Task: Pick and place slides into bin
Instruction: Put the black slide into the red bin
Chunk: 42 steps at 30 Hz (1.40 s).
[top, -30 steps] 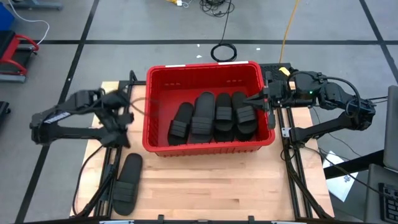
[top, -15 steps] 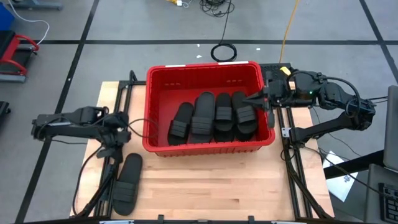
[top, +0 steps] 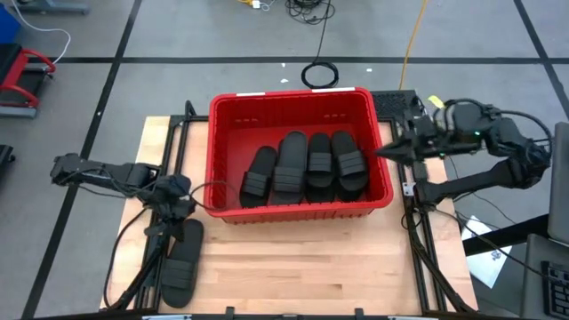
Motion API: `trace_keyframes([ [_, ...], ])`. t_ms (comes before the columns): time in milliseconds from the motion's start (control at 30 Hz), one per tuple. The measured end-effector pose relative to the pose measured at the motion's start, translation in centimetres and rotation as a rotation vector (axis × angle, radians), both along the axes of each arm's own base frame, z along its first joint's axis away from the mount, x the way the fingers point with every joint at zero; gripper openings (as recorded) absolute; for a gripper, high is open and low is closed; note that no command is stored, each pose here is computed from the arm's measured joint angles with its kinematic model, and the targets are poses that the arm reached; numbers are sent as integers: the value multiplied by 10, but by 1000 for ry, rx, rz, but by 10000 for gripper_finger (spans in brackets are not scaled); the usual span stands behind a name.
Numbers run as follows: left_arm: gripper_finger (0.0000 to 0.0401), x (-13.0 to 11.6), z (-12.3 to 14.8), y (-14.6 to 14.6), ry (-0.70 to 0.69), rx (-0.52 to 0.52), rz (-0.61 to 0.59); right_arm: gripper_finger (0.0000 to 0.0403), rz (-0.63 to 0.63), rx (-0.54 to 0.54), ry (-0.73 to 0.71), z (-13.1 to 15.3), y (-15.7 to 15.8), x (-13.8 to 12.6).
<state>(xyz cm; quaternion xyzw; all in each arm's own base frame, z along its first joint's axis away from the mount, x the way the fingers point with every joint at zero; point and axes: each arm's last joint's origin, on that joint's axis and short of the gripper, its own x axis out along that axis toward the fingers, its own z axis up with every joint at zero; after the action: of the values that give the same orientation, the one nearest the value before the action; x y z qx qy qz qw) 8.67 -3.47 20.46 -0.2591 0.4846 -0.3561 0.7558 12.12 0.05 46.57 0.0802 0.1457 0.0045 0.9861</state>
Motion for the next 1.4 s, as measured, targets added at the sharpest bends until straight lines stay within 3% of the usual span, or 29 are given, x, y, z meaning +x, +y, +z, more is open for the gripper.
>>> trace_keyframes([
  [133, 4, 1, -12, -9, 31, -20, -41, 0, 30, 82, -35, -19, 4, -8],
  [267, 4, 2, -22, -17, 36, -7, -37, 0, -5, 124, -23, -59, 4, -7],
  [400, 1, 4, -25, -26, 36, -29, -16, 0, -13, 178, -127, -85, 4, -2],
  [567, 16, 0, -38, -36, 182, -100, -1, 0, -18, 237, -186, -104, 4, 2],
  [667, 42, 1, -41, -42, 163, -142, -4, 0, -23, 261, -178, -109, 4, 3],
  [867, 117, 0, -47, -47, 210, -142, 117, 0, -24, 279, -175, -110, 5, 3],
  [1000, 168, -3, -48, -49, 200, -115, 87, 0, -24, 282, -174, -110, 5, 3],
  [1133, 212, -13, -60, -52, 300, -81, 33, 0, -26, 292, -174, -110, 5, 3],
  [1267, 247, -20, -70, -56, 397, -92, 11, 0, -28, 300, -173, -110, 5, 3],
  [1400, 266, -23, -71, -61, 391, -147, -21, 0, -32, 323, -172, -110, 5, 3],
])
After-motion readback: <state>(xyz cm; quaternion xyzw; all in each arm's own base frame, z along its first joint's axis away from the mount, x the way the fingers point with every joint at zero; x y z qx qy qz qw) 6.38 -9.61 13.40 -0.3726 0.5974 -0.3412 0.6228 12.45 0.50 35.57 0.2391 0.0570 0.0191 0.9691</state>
